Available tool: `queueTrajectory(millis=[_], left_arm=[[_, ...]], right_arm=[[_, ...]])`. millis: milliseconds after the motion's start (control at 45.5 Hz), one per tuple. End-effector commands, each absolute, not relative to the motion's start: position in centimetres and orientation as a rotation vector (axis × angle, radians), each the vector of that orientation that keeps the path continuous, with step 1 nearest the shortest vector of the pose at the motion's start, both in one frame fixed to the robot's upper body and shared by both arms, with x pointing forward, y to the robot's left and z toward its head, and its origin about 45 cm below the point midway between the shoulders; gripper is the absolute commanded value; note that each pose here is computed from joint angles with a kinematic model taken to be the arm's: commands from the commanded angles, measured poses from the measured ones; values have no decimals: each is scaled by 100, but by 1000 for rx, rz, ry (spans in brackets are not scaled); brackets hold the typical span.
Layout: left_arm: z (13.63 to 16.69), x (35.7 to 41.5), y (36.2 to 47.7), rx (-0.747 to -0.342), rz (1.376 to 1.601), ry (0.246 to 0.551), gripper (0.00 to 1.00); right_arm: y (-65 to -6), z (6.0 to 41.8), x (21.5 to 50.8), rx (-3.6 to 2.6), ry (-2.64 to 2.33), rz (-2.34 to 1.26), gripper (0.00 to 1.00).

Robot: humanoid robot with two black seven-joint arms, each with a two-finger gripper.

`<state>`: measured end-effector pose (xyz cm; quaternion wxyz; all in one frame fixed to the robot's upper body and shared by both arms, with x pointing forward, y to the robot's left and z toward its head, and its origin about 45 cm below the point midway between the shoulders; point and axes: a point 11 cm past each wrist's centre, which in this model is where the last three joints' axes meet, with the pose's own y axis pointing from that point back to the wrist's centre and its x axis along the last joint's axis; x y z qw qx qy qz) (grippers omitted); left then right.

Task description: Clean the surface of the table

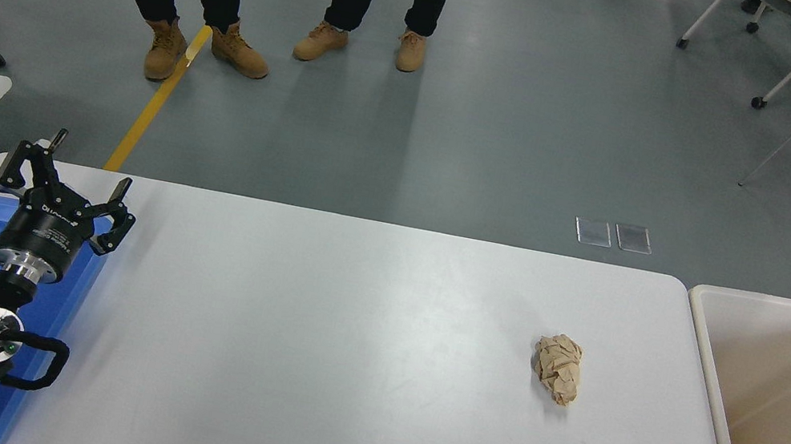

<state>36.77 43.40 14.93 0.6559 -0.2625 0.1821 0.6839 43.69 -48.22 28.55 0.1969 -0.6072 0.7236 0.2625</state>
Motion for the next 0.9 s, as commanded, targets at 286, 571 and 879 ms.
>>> queueTrajectory(millis=[286, 571, 879], left_arm=[[1493, 3677, 4340, -595, 1550, 413, 99], [1493, 3677, 4340, -595, 1550, 413, 99], [1493, 3677, 4340, -595, 1550, 413, 99]], right_arm=[[-4354, 2311, 4303, -1858, 2010, 637, 99], [-4429, 2058, 4200, -1831, 2075, 658, 99], [-4358, 1768, 4100, -1851, 2114, 645, 99]])
